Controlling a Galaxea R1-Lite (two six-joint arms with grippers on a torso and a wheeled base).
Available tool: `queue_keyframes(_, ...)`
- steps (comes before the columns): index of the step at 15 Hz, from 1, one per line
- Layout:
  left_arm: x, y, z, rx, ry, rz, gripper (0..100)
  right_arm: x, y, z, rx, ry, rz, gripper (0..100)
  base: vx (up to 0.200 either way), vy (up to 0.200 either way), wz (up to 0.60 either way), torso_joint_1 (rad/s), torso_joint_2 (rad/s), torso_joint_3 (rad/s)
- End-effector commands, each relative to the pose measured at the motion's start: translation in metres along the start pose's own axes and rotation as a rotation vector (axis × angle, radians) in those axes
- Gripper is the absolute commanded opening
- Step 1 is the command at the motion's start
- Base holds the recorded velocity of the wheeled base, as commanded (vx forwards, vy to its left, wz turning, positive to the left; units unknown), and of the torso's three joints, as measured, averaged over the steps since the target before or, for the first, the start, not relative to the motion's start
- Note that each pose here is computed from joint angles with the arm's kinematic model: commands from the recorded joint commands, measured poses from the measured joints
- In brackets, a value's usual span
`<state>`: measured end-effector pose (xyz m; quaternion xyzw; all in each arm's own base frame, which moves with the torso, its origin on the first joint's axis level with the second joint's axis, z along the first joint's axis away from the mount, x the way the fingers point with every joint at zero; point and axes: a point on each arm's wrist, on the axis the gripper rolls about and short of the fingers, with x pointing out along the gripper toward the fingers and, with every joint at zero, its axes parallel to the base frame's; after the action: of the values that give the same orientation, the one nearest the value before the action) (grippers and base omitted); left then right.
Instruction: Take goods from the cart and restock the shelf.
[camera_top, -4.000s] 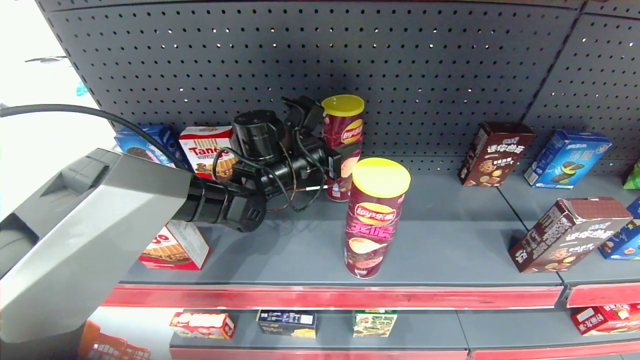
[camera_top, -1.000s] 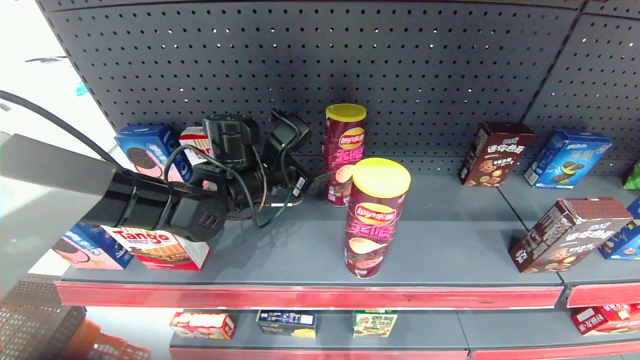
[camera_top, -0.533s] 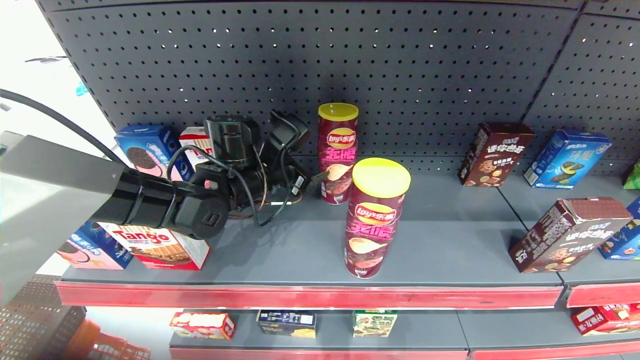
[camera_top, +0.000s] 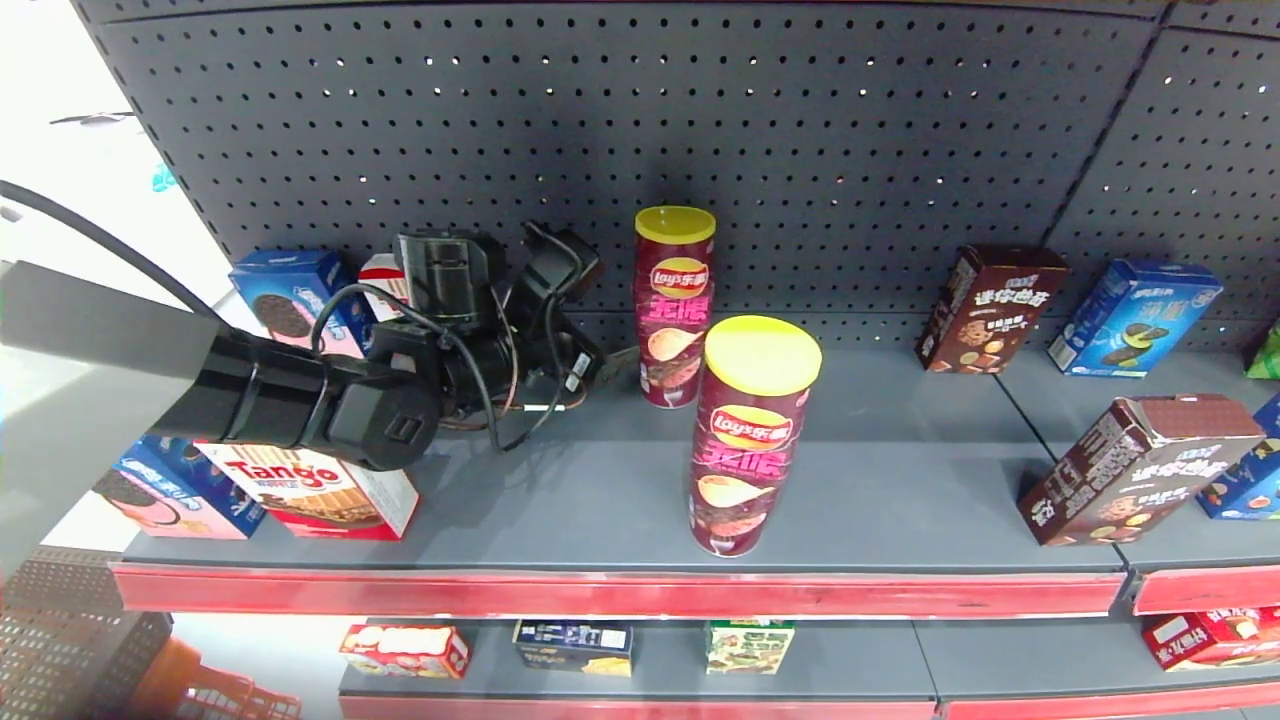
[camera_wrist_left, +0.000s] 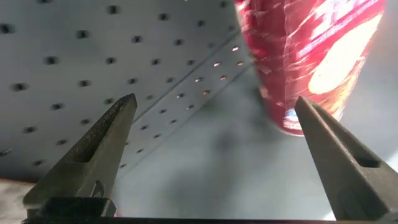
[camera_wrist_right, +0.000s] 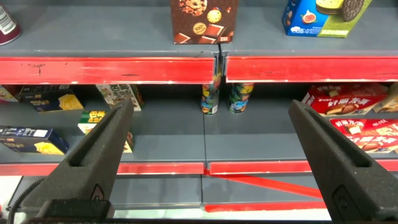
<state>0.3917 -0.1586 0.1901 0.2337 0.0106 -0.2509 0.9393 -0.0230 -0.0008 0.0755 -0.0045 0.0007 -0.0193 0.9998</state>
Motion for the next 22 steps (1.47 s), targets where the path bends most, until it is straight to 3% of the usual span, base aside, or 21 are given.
queue_keyframes(1,-0.004,0.005,0.009,0.003,-0.011,0.03,100,0.0,0.0,0.0,0.0,0.002,0.0,100,0.0,0.0,0.0,0.0,0.0,0.0)
queue_keyframes(5,-0.006,0.004,0.012,0.028,0.022,0.087,100,0.0,0.0,0.0,0.0,0.002,0.0,100,0.0,0.0,0.0,0.0,0.0,0.0)
queue_keyframes(7,-0.006,0.007,0.012,0.069,0.051,0.113,100,0.0,0.0,0.0,0.0,0.002,0.0,100,0.0,0.0,0.0,0.0,0.0,0.0)
queue_keyframes(9,-0.006,0.01,0.013,0.086,0.069,0.156,100,0.0,0.0,0.0,0.0,0.002,0.0,100,0.0,0.0,0.0,0.0,0.0,0.0)
queue_keyframes(17,0.016,0.0,-0.003,0.067,0.093,0.159,100,0.0,0.0,0.0,0.0,0.002,-0.001,100,0.0,0.0,0.0,0.0,0.0,0.0)
queue_keyframes(22,0.023,-0.013,-0.002,0.057,0.065,0.145,100,0.0,0.0,0.0,0.0,0.002,0.0,100,0.0,0.0,0.0,0.0,0.0,0.0)
